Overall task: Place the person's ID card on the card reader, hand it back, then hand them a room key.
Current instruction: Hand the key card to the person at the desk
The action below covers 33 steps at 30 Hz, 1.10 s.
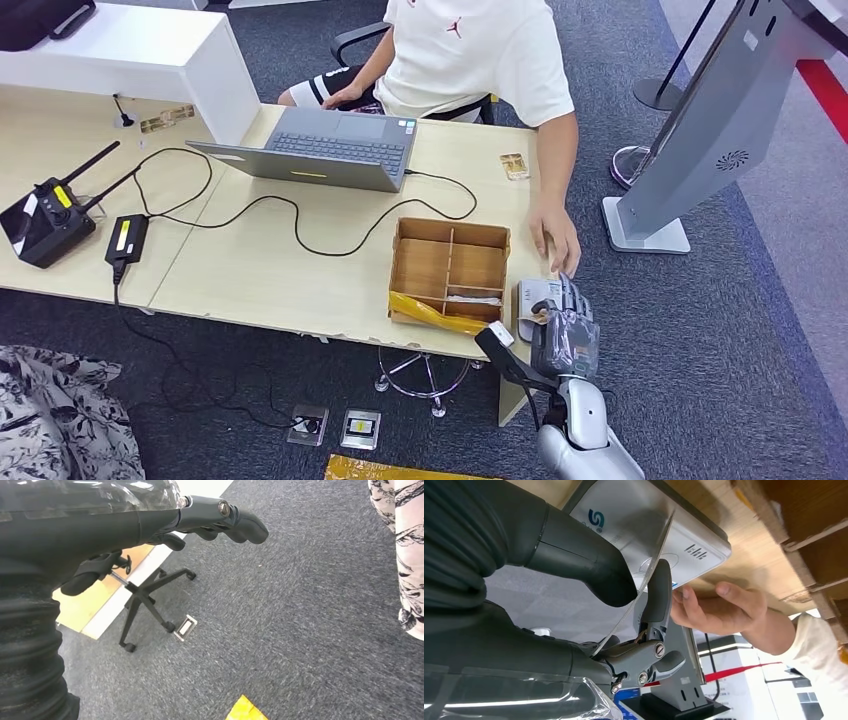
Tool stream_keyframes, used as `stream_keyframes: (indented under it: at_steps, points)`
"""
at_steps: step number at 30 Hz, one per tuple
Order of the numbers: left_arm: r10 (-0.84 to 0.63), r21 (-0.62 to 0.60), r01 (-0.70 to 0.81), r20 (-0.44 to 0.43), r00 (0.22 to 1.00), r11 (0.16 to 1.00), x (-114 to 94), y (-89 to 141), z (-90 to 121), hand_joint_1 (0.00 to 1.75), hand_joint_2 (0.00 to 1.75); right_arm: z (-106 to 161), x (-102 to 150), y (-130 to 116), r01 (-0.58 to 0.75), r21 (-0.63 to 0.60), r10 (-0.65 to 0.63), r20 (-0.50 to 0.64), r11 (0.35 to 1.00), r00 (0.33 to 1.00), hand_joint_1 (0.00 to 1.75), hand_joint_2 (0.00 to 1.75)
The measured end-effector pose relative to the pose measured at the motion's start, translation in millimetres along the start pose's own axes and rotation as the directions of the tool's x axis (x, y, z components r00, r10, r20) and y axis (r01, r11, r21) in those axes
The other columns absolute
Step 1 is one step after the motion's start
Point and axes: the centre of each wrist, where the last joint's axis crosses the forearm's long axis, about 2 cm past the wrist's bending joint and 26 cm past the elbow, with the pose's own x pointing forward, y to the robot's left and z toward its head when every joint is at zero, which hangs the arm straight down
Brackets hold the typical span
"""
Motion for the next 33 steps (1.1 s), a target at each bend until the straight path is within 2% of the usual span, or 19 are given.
stream_keyframes:
  at_steps: [7, 11, 18, 21, 25, 27, 30, 33]
  points:
    - [-0.001, -0.001, 0.001, -0.001, 1.000, 1.000, 0, -2, 1, 0.00, 1.75, -2, 3, -1, 0.002, -0.013, -0.002, 0.023, 1.000, 1.000, 1.75, 1.75]
    - [-0.005, 0.001, 0.005, 0.009, 1.000, 1.000, -1, -2, 1, 0.00, 1.75, -7, 12, -11, 0.045, -0.071, -0.037, 0.117, 0.996, 0.992, 1.75, 1.75]
    - [-0.004, 0.003, 0.004, 0.034, 0.999, 1.000, -2, -2, 1, 0.00, 1.75, -35, 45, -70, 0.174, -0.316, -0.081, 0.284, 0.933, 0.955, 1.75, 1.75]
    - [0.002, 0.002, -0.002, 0.062, 0.998, 1.000, -3, -1, 0, 0.00, 1.75, -47, 69, -119, 0.222, -0.483, -0.042, 0.355, 0.847, 0.934, 1.75, 1.75]
    - [-0.008, 0.008, 0.007, 0.091, 0.996, 1.000, -4, -1, 0, 0.00, 1.75, -61, 96, -181, 0.249, -0.643, -0.017, 0.344, 0.724, 0.939, 1.75, 1.75]
    - [-0.015, 0.012, 0.014, 0.109, 0.994, 1.000, -3, 0, -1, 0.00, 1.75, -69, 110, -200, 0.221, -0.654, 0.005, 0.324, 0.723, 0.946, 1.75, 1.75]
    - [-0.007, 0.013, 0.006, 0.145, 0.989, 1.000, -1, 0, -1, 0.00, 1.75, -82, 138, -218, 0.096, -0.623, 0.134, 0.312, 0.776, 0.940, 1.75, 1.75]
    - [0.013, 0.009, -0.014, 0.174, 0.985, 1.000, 2, 0, 0, 0.00, 1.75, -99, 159, -217, -0.022, -0.569, 0.243, 0.316, 0.822, 0.917, 1.75, 1.75]
